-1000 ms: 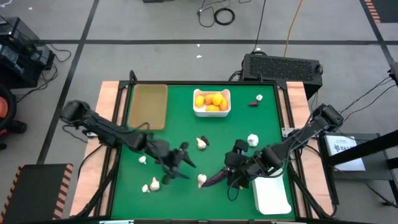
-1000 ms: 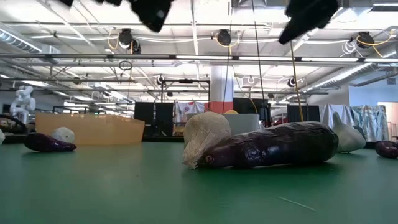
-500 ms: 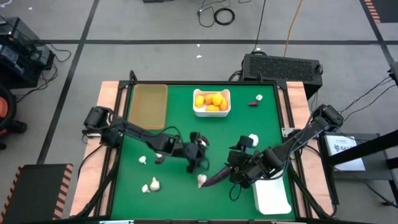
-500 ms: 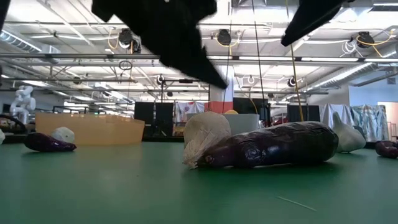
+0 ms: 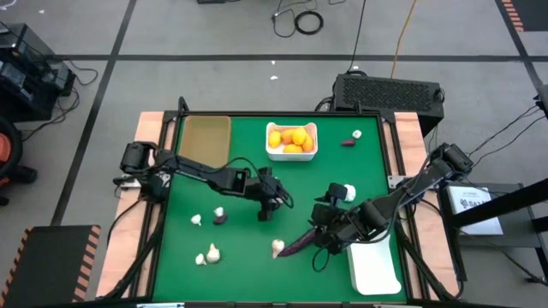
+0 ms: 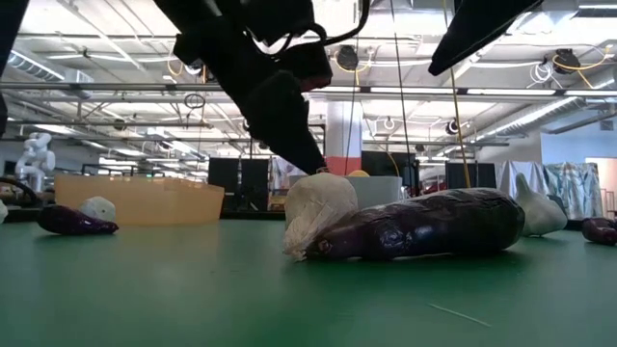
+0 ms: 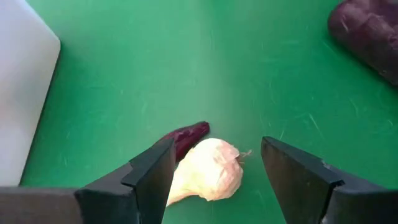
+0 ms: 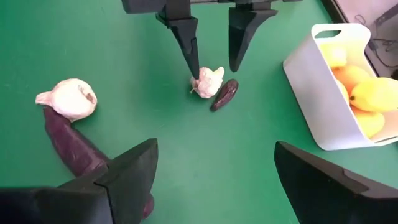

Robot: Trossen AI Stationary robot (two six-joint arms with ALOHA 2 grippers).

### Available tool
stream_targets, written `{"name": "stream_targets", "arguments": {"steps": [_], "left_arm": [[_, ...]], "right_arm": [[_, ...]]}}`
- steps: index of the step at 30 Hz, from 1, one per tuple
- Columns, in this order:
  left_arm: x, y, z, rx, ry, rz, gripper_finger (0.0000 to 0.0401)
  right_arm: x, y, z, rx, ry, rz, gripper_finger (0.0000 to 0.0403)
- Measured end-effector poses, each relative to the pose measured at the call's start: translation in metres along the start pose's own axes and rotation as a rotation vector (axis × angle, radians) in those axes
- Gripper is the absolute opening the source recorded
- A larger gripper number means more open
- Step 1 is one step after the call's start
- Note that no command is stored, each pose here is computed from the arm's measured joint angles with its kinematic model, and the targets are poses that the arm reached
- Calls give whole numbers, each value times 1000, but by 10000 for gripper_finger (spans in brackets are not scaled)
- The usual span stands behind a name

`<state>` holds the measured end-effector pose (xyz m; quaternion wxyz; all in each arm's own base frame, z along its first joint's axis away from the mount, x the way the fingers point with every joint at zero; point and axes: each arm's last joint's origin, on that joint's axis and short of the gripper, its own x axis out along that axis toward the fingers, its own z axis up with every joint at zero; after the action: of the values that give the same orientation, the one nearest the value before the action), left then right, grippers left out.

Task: Sort produce into baskets
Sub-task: Put the garlic into the orange bin

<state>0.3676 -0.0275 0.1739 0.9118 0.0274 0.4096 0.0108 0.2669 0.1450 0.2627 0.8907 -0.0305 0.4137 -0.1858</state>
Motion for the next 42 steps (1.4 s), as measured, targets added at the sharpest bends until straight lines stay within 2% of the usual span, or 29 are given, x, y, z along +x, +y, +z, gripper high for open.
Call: {"name": "stream_targets", "arguments": {"steps": [8, 24, 42], "left_arm": [[6, -1, -3, 2, 14, 3, 246], [53, -4, -25, 9, 64, 13, 246], [45, -3, -24, 17, 84, 12, 246]], "right_arm": [[0, 0, 0, 54, -3, 4, 312], [0, 2, 2, 86, -16, 18, 312], [0, 3, 3, 95, -26, 25, 312]]}}
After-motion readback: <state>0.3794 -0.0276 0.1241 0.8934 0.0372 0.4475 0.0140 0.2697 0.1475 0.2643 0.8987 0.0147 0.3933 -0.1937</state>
